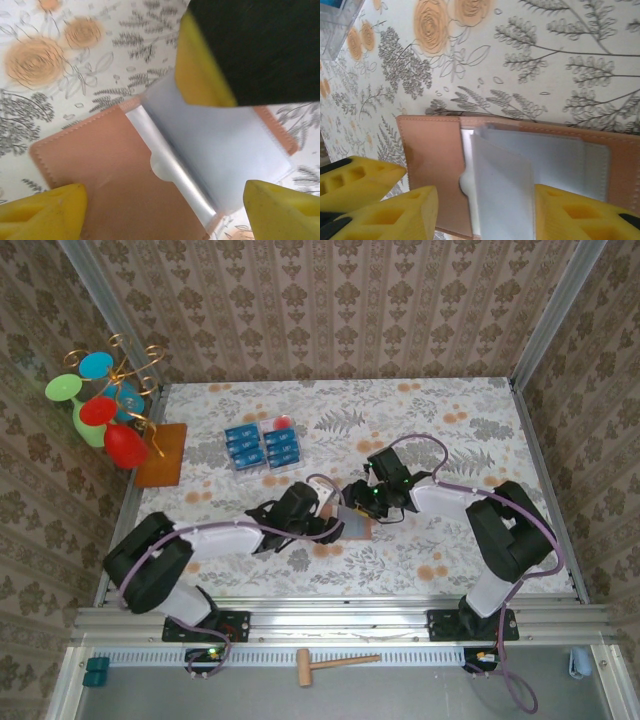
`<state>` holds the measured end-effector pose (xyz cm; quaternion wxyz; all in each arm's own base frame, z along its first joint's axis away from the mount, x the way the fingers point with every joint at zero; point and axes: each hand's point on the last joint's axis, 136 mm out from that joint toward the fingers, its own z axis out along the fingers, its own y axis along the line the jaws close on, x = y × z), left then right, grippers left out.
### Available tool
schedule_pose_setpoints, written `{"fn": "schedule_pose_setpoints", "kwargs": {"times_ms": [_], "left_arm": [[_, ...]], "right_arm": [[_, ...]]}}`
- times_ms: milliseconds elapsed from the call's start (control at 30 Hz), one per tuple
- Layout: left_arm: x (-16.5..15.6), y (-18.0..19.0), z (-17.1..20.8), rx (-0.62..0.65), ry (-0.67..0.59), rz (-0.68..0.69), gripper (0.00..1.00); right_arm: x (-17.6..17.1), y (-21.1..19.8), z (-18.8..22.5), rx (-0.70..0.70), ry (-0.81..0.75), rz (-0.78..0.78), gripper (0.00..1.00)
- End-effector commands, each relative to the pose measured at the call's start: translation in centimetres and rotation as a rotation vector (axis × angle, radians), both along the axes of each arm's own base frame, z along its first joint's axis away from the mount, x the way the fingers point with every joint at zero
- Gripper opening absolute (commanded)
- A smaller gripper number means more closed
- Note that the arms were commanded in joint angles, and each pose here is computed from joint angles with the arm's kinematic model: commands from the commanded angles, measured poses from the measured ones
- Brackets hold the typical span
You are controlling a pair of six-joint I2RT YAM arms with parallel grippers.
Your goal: Put the credit cards into the card holder
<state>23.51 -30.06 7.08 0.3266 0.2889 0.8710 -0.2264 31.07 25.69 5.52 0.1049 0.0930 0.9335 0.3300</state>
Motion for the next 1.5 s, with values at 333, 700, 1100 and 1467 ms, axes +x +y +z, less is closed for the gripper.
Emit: {"fn": "schedule_pose_setpoints", "kwargs": {"times_ms": [333, 700, 1100, 1467], "left_arm": [[2.2, 6.4, 3.7, -0.115, -0.061, 0.242, 0.92], [2.9, 8.1, 3.5, -0.106, -0.036, 0.298, 0.98], [3.2, 7.9, 3.3, -0.074, -0.008, 0.305, 1.00], [5.7, 8.0, 4.4, -0.060, 0.042, 0.366, 1.00]], "right_arm": [[0.0, 4.7, 1.1, -0.006, 0.011, 0.056, 0.52], [-0.5, 6.7, -2.9, -0.065, 0.084, 0.082, 0.53], [-0.2, 6.9, 0.0, -0.032, 0.030, 0.104, 0.54], [0.8, 4.9, 3.9, -0.011, -0.054, 0.088, 0.54]]}}
